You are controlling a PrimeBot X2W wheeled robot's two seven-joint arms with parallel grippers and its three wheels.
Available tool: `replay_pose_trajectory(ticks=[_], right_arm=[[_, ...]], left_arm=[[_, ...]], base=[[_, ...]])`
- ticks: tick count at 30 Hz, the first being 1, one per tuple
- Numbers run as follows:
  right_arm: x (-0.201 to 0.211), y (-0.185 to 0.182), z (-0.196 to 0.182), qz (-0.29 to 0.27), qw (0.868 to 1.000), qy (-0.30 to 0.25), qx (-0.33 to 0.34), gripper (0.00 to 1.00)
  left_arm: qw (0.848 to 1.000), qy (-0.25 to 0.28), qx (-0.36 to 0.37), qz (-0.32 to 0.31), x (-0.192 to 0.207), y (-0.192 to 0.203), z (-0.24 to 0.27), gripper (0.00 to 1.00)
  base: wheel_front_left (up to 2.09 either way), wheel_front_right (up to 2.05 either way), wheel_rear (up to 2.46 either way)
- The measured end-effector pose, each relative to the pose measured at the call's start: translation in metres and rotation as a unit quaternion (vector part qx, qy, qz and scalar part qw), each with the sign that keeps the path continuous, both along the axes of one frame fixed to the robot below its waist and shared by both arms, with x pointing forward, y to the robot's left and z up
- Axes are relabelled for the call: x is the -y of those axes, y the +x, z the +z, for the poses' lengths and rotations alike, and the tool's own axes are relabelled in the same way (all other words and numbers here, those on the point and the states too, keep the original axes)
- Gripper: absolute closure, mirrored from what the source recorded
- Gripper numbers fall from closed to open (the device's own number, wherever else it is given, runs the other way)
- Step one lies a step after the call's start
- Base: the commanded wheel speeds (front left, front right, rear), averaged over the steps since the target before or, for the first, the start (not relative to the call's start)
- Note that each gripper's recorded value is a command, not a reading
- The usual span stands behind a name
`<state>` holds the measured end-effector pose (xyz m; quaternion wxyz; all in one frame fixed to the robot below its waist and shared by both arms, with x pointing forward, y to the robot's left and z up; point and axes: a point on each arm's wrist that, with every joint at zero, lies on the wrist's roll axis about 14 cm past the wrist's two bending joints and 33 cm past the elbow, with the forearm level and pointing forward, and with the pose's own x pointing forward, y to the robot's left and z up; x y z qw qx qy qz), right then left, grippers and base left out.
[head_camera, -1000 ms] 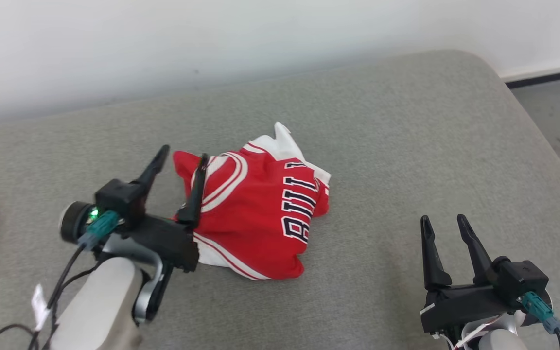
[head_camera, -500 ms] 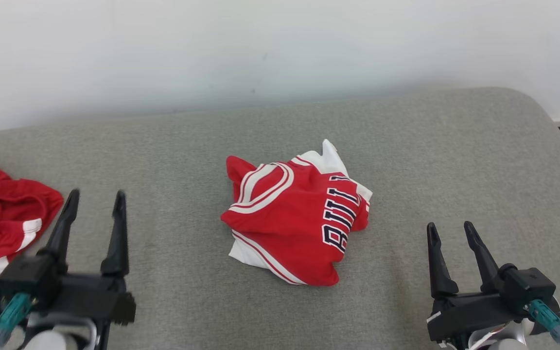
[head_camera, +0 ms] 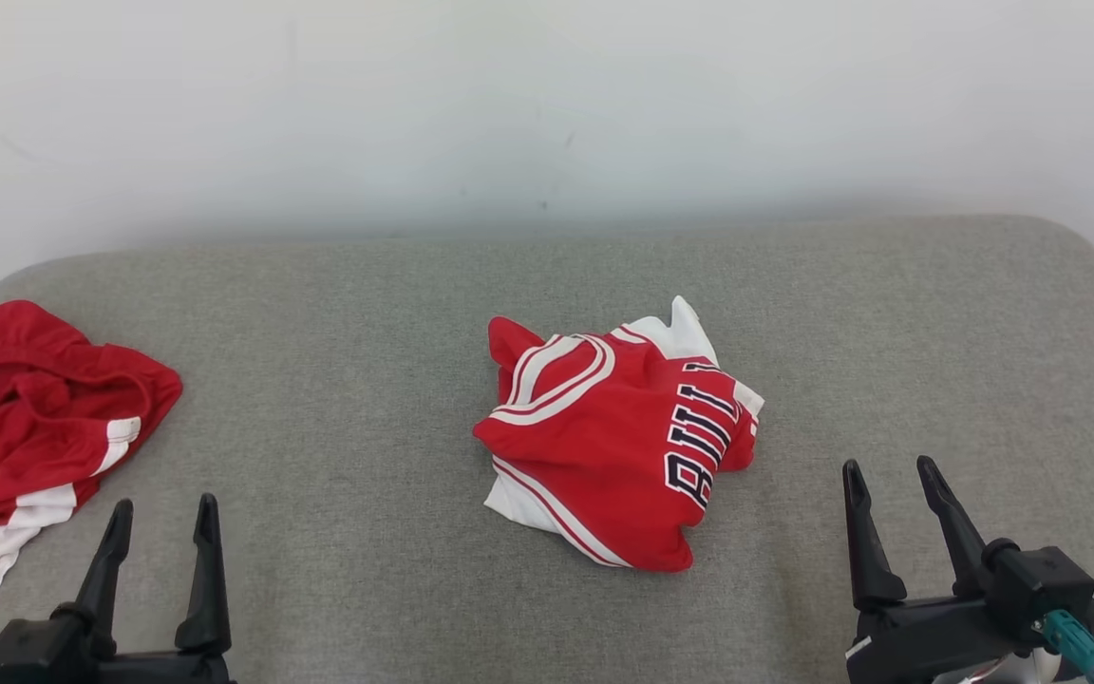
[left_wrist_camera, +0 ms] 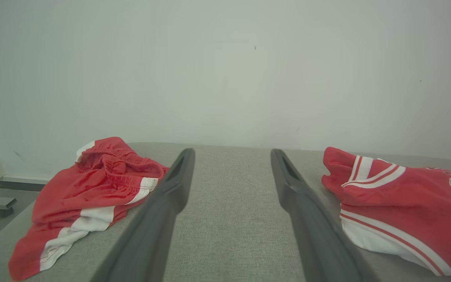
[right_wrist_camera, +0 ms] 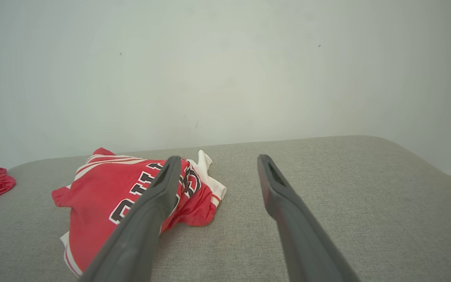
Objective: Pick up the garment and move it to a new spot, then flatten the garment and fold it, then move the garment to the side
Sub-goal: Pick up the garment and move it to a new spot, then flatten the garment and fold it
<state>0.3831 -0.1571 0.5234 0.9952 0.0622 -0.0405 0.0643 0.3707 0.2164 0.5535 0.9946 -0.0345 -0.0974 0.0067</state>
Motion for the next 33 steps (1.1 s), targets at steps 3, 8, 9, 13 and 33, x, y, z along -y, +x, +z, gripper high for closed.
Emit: replay_pose_trajectory(ticks=[3, 8, 9, 13, 33], right_arm=[[-0.002, -0.003, 0.0, 0.003, 1.0, -0.005, -0.002, 0.0], [-0.005, -0.008, -0.001, 0.008, 1.0, -0.006, -0.007, 0.0], [-0.005, -0.009, -0.001, 0.008, 1.0, -0.006, -0.006, 0.0], [-0.005, -0.012, -0.002, 0.008, 1.0, -0.007, -0.011, 0.0], [0.0, -0.011, -0.007, 0.002, 1.0, -0.007, -0.019, 0.0]], left_arm=[[1.0, -0.005, -0.001, 0.007, -0.003, -0.005, -0.002, 0.0], [1.0, -0.011, -0.001, 0.011, -0.006, -0.01, -0.003, 0.0], [1.0, -0.012, -0.001, 0.013, -0.006, -0.011, -0.003, 0.0], [1.0, -0.014, -0.004, 0.01, -0.005, -0.012, -0.005, 0.0], [1.0, -0.016, -0.014, -0.007, 0.005, -0.003, -0.014, 0.0]], base=[[0.0, 0.0, 0.0], [0.0, 0.0, 0.0], [0.0, 0.0, 0.0], [0.0, 0.0, 0.0], [0.0, 0.0, 0.0]])
